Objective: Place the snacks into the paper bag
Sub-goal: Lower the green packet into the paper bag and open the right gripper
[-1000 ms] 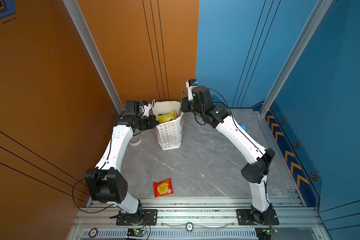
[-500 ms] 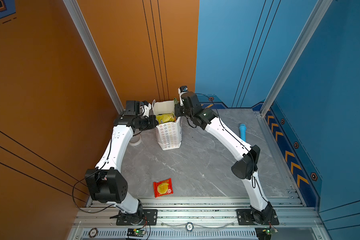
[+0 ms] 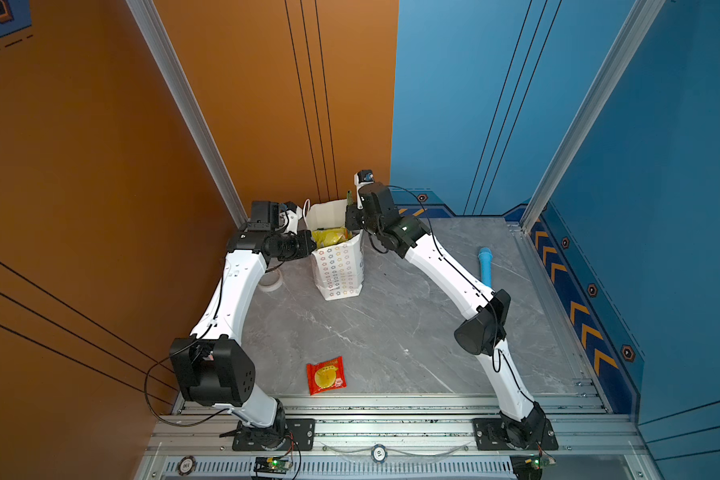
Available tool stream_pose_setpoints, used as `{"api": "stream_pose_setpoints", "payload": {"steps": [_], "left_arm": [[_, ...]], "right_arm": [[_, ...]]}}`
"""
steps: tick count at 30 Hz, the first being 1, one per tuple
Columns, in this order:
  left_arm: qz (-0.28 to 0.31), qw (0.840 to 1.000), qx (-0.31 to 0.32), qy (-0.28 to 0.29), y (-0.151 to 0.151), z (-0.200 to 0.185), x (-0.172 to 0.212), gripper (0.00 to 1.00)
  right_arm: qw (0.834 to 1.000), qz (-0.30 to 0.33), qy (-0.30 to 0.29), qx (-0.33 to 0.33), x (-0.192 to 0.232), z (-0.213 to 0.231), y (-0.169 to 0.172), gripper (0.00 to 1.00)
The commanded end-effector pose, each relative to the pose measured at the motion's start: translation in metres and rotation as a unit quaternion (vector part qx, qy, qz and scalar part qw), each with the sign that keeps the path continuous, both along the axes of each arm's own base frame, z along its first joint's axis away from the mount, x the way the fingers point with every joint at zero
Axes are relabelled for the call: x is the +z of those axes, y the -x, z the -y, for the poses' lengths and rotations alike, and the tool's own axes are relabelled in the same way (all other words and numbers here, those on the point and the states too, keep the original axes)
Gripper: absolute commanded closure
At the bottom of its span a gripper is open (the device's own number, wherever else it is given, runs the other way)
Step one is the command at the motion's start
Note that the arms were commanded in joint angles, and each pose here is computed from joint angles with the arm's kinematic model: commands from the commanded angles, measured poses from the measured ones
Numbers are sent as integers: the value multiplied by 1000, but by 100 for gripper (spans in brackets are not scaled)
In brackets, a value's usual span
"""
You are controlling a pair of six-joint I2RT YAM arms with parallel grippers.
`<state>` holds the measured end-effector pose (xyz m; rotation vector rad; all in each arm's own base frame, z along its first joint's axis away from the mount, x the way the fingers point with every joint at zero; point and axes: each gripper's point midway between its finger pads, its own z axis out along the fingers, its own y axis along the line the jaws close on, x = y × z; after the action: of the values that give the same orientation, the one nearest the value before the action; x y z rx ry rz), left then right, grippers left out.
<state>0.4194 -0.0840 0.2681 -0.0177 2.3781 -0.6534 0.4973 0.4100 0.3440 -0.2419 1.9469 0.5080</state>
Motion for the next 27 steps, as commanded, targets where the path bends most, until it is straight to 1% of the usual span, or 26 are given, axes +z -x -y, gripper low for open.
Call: {"api": "stream_pose_setpoints", "payload": {"steps": [1, 6, 15, 21, 27], "left_arm": [[-27, 1000, 0, -5, 6, -1, -15, 99], [-27, 1000, 1, -5, 6, -2, -15, 98], [-29, 1000, 3, -3, 5, -3, -17, 98], [-29, 1000, 3, -2, 5, -3, -16, 99], [-27, 1000, 3, -1, 6, -3, -14, 99]], "right_arm": [[1000, -3, -2, -17, 2, 7, -3, 100], [999, 1, 39, -19, -1, 14, 7, 100], [994, 11, 103, -20, -3, 23, 38, 100], [993, 10, 119, -23, -5, 28, 51, 100], [991, -2, 131, -4, -25, 12, 56, 100]]}}
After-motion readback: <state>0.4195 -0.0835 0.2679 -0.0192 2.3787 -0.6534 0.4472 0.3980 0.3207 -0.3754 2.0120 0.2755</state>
